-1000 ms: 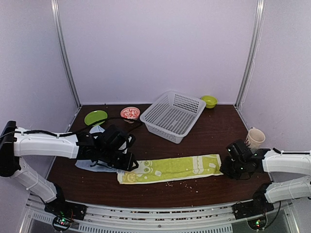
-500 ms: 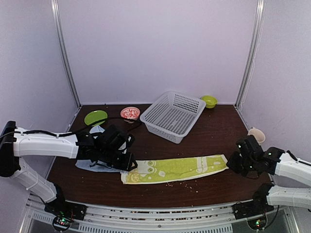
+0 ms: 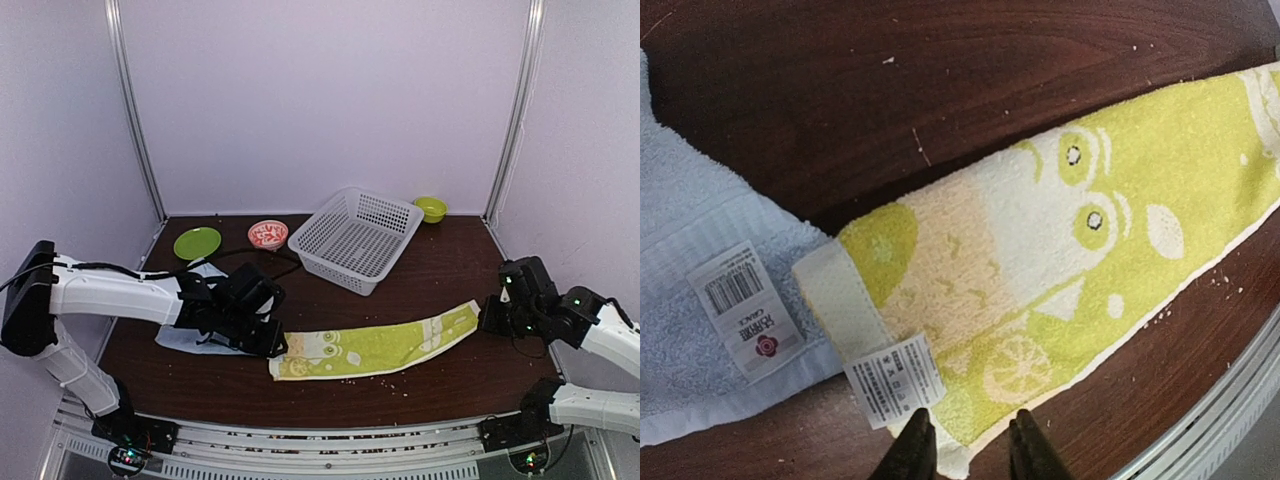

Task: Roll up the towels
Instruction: Pick up the towel from the center of the board, then fold the towel at the center of the board.

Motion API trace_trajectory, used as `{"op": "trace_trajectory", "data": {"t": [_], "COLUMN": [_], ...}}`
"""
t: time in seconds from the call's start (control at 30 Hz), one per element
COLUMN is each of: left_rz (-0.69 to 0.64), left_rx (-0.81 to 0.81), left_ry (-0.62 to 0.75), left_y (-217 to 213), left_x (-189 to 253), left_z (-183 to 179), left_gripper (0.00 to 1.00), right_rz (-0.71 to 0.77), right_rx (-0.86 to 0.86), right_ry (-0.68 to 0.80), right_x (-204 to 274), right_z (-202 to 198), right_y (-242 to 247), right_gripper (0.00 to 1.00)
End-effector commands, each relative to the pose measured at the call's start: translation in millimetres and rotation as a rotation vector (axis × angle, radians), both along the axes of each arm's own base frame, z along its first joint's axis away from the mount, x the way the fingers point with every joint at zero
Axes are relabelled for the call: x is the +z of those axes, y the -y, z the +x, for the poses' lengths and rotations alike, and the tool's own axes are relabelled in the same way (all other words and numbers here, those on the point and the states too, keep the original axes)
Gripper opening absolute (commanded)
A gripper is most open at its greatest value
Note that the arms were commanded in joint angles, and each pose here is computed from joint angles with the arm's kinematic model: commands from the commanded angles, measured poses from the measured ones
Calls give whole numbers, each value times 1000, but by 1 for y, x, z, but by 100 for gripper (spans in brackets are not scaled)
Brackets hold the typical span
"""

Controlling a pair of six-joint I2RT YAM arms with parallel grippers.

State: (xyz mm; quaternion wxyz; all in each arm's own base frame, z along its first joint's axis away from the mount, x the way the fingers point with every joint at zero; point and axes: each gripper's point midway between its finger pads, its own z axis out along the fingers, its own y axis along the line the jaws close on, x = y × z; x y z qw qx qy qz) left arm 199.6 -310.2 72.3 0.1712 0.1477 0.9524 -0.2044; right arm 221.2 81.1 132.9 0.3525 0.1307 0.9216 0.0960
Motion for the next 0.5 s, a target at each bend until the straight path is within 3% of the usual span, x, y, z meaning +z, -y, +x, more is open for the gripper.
{"op": "trace_trajectory", "data": {"t": [0.0,0.33,0.47], "left_rz": [-65,-60,-52], "left_rx": [-8,1,9], "left_ry": [0,-15,-8], "left_y": [25,31,26], "left_x": [10,5,6], "left_z": [8,11,10], "left_gripper": [25,25,25], "right_rz": [-6,122,140], "right_rx": [181,515,574], "right_ry": [75,196,192], "right_x": [23,58,59], "right_z": [10,0,-2], "right_y": [-25,-122,-151], "right_gripper": [0,0,0]}}
